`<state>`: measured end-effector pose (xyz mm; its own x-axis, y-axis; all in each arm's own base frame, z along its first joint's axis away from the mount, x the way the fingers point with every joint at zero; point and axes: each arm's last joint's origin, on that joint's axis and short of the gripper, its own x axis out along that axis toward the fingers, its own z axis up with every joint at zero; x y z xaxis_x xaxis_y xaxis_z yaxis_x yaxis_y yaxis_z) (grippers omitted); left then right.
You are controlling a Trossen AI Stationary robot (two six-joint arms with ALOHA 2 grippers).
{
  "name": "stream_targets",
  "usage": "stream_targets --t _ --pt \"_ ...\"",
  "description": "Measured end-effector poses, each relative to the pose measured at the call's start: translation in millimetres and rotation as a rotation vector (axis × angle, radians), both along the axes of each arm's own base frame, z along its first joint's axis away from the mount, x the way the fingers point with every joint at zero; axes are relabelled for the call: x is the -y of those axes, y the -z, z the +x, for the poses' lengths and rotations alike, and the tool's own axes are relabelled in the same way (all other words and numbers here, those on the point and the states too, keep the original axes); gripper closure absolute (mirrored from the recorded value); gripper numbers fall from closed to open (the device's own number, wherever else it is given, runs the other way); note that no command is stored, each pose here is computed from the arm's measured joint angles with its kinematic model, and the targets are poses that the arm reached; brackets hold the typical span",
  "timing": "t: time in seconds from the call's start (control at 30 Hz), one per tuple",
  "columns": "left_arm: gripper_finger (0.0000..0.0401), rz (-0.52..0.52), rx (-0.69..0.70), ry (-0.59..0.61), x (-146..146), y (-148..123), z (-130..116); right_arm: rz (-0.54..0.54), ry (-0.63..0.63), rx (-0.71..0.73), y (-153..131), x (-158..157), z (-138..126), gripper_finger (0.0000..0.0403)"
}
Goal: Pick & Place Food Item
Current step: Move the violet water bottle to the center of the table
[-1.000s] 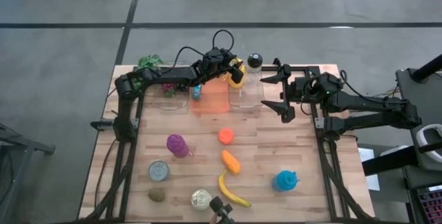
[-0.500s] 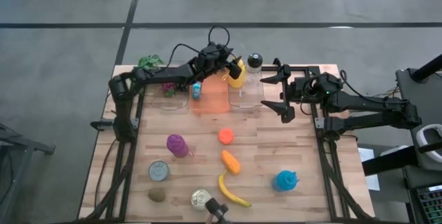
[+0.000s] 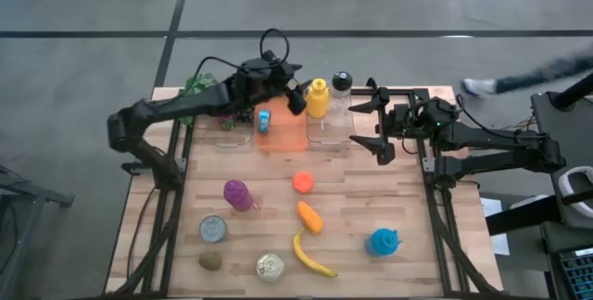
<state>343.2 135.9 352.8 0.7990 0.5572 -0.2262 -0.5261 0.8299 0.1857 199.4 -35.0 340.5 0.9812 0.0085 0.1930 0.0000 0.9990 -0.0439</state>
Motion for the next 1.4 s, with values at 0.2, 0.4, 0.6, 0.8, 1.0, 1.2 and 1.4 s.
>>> stream_targets --t 0.2,0.4,0.6,0.8,1.0,1.2,1.4 --pt "0.0152 0.013 -0.022 0.119 47 -19 -10 0.003 0.000 -0.018 2 0 0 0.0044" --pt "0.0150 0.009 -0.039 0.170 99 -26 -13 0.014 0.000 -0.065 6 0 1 0.0044" --pt "0.0149 0.024 -0.035 0.220 149 -31 -19 0.028 -0.002 -0.125 12 0 1 0.0044" --pt "0.0157 -0.099 -0.013 0.241 184 -27 -26 0.032 -0.007 -0.161 15 0 1 0.0044" --pt "0.0164 -0.225 -0.021 0.251 212 -21 -35 0.032 -0.012 -0.169 16 0 1 0.0044" --pt "0.0168 -0.395 -0.026 0.236 230 -18 -49 0.030 -0.012 -0.175 17 0 1 0.0044" --pt "0.0165 -0.594 -0.056 0.240 240 -18 -70 0.032 -0.012 -0.175 17 0 1 0.0044"
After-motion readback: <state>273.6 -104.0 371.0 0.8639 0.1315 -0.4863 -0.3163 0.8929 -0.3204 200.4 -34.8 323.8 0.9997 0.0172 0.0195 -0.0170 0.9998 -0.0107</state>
